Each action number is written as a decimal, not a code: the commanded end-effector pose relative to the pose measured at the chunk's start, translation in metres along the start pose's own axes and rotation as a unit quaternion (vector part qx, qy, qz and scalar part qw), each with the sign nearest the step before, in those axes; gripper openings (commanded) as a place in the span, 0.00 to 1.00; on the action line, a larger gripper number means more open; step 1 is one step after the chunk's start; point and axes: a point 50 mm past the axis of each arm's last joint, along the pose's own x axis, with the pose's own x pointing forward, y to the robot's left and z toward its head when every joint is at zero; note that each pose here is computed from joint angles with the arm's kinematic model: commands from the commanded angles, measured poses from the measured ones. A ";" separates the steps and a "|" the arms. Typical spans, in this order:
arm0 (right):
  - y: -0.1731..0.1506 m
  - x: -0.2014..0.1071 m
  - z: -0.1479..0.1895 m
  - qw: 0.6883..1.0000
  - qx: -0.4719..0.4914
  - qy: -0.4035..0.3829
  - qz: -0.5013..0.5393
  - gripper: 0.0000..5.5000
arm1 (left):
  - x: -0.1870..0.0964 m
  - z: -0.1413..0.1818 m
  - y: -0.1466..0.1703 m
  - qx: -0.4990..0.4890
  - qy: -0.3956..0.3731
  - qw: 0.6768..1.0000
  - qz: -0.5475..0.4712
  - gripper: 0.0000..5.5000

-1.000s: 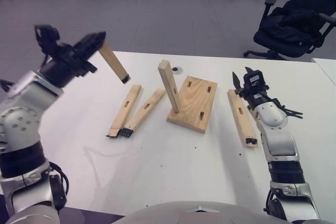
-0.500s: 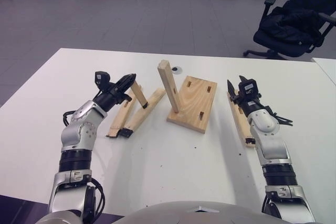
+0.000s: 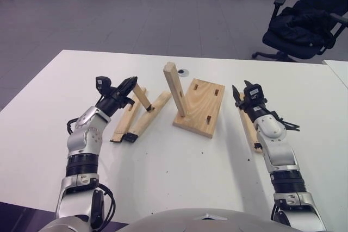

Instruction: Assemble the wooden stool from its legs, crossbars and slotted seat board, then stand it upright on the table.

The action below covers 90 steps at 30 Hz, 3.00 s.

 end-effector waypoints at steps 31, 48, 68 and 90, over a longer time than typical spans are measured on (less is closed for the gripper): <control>0.008 -0.004 -0.003 0.999 -0.044 -0.002 0.019 0.41 | -0.052 -0.105 -0.004 0.157 0.270 0.948 -0.056 0.07; 0.007 0.005 0.005 0.998 -0.059 -0.031 0.005 0.41 | -0.013 -0.044 -0.007 0.211 0.174 0.960 -0.067 0.32; 0.014 0.006 0.005 0.997 -0.065 -0.033 0.011 0.41 | -0.016 -0.050 -0.001 0.213 0.371 0.902 -0.059 0.53; 0.022 0.071 0.194 0.747 0.587 -0.114 0.291 0.65 | 0.063 0.101 -0.078 0.260 0.028 0.950 -0.173 0.38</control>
